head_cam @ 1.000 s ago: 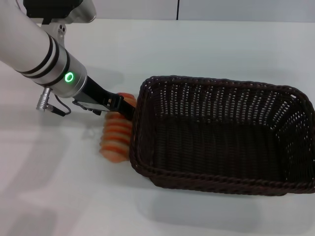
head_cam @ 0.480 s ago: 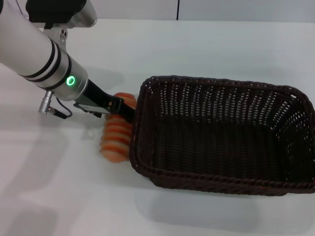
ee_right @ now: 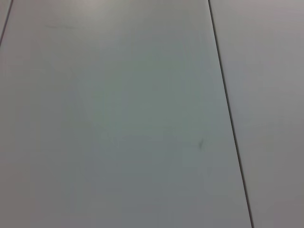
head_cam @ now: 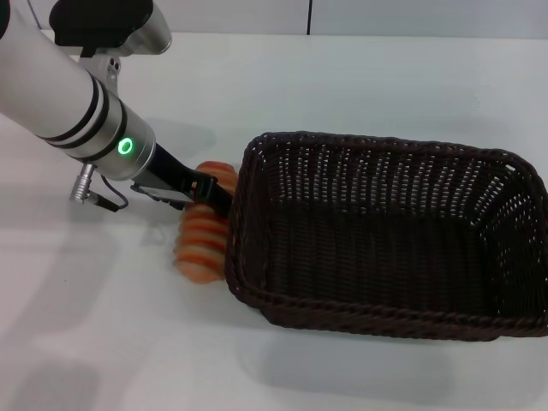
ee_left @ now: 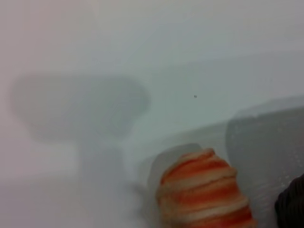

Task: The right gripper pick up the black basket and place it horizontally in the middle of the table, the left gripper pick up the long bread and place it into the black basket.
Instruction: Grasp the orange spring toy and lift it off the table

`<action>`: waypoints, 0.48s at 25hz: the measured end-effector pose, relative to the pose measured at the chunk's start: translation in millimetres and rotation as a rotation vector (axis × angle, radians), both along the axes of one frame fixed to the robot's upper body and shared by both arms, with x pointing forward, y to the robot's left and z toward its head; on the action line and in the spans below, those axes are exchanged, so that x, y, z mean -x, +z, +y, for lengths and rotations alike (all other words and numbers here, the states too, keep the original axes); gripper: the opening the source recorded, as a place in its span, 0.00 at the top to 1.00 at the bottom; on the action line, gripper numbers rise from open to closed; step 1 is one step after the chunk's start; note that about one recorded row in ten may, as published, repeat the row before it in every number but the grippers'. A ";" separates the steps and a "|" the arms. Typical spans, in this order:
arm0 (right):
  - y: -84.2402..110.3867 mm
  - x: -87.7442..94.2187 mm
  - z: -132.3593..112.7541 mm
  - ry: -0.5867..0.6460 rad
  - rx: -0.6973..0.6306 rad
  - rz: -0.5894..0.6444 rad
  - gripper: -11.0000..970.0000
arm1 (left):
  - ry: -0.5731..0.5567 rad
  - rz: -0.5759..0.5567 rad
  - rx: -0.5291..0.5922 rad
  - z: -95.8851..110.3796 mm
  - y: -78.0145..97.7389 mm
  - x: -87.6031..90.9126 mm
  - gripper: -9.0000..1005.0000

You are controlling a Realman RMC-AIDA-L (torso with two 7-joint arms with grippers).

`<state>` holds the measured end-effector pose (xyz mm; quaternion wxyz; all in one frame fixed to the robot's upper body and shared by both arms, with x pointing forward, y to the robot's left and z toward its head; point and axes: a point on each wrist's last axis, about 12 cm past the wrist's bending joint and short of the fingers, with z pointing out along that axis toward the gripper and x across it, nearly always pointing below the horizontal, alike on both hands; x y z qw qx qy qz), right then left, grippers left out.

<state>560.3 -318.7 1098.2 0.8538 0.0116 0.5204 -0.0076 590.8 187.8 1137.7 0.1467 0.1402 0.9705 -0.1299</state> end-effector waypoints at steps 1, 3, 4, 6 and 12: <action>0.0 0.3 0.1 0.000 -0.001 -0.001 0.67 | 0.001 0.001 0.000 0.5 -0.4 0.2 0.31; -0.1 0.7 0.3 0.000 -0.002 -0.003 0.67 | 0.002 0.002 -0.001 1.2 -1.0 0.6 0.32; -0.1 1.0 0.2 -0.001 -0.002 -0.003 0.67 | 0.003 0.003 -0.002 1.6 -1.3 0.8 0.32; -0.3 1.4 0.4 -0.001 -0.003 -0.004 0.67 | 0.004 0.004 -0.003 2.4 -1.6 0.9 0.32; -0.8 2.1 0.7 -0.001 -0.005 -0.003 0.68 | 0.005 0.002 -0.008 4.0 0.0 1.0 0.46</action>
